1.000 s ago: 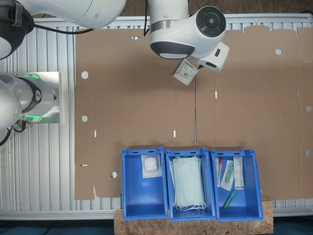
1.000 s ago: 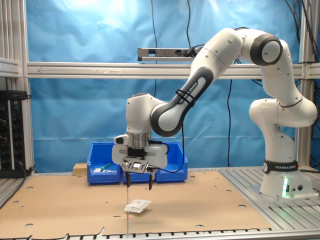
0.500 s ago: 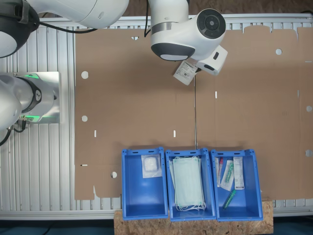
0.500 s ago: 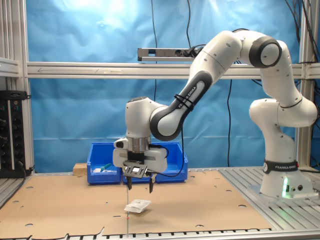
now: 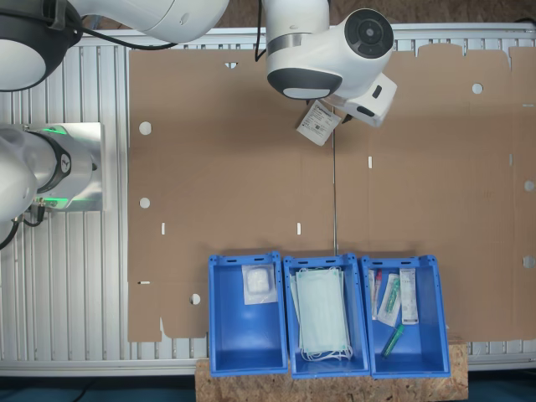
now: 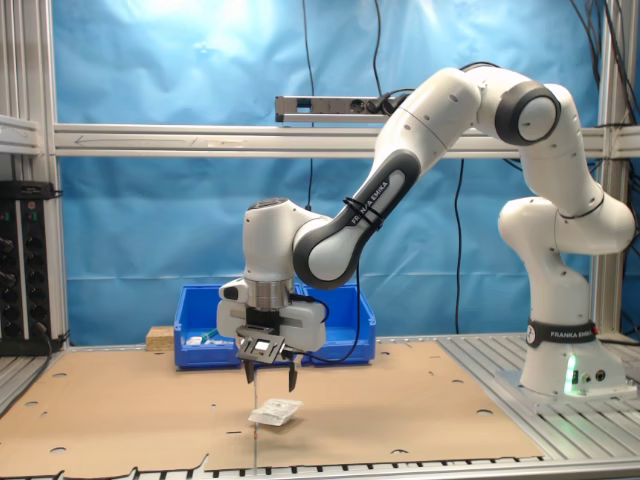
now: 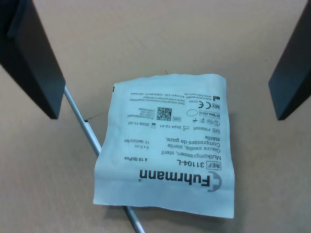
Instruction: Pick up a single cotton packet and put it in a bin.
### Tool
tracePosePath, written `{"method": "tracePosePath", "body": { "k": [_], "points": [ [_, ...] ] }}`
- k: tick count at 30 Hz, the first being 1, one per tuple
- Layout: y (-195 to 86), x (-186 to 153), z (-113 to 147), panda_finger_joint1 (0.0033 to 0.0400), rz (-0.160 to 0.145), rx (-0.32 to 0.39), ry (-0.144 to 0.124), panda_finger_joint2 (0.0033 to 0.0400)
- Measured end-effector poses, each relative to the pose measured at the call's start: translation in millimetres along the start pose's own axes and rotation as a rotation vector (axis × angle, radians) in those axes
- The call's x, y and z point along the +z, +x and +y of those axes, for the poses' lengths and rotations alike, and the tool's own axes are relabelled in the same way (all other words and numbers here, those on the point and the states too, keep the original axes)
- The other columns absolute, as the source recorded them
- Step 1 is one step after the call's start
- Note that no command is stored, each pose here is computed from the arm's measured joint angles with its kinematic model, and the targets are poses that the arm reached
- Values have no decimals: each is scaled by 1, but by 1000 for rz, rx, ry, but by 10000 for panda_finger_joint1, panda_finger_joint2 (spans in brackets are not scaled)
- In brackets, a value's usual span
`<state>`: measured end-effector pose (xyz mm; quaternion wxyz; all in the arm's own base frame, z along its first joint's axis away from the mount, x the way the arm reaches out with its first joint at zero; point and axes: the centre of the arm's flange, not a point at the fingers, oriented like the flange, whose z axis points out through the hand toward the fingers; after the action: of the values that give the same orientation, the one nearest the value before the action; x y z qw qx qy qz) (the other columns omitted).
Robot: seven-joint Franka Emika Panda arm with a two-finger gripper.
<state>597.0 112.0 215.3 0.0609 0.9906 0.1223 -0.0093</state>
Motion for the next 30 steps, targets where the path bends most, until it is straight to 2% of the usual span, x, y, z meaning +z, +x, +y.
{"method": "tracePosePath", "body": {
  "k": [11, 22, 30],
  "points": [
    [7, 7, -2, 400, -3, 3, -19, 400],
    [3, 30, -1, 400, -40, 7, -45, 400],
    [0, 40, 2, 400, -56, 13, -54, 400]
  ]
}}
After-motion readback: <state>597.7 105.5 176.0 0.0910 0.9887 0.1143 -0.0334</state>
